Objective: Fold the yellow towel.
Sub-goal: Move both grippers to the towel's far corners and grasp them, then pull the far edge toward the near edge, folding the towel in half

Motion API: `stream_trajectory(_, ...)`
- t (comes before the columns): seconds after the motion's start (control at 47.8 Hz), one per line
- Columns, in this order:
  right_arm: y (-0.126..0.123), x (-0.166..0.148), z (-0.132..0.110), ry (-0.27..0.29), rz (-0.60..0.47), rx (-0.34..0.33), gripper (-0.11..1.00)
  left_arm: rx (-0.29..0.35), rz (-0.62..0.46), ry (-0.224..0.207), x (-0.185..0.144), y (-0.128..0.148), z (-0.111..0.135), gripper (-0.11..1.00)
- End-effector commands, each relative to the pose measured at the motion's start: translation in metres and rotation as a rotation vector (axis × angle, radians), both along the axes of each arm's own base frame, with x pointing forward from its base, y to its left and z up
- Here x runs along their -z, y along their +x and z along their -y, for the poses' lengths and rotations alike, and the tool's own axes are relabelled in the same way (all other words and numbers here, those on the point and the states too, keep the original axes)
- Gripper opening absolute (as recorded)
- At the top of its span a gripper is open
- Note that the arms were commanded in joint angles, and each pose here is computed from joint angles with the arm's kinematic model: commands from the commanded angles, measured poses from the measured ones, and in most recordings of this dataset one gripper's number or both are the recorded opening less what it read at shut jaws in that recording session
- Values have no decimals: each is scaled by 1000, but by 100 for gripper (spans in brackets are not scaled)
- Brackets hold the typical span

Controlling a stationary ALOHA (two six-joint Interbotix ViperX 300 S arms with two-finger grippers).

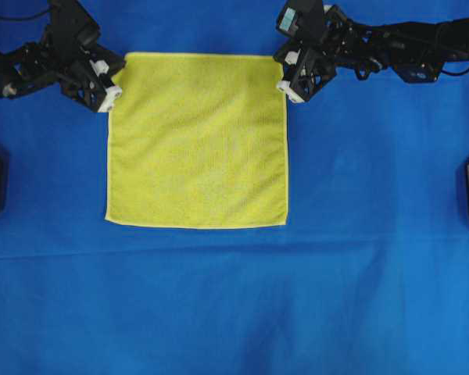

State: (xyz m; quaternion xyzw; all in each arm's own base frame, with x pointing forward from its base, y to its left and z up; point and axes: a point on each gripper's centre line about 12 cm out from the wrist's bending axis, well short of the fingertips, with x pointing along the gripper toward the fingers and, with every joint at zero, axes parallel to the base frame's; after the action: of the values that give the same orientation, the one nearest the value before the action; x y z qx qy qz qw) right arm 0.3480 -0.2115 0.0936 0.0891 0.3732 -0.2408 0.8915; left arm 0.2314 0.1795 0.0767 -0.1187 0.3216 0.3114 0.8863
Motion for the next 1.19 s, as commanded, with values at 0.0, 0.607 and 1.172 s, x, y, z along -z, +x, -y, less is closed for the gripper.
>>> stream_trajectory(0.0, 5, -12, 3, -22, 33, -3, 0, 9, 23, 18, -8, 5, -1, 2)
stream_trajectory(0.607, 1, -57, -2, -72, 121, -5, 0, 47, 102, 87, -62, -2, 15, 2)
stream_trajectory(1.172, -5, -65, -119, -22, 65, -270, 0, 403, 44, 2, -56, 3, 120, 2)
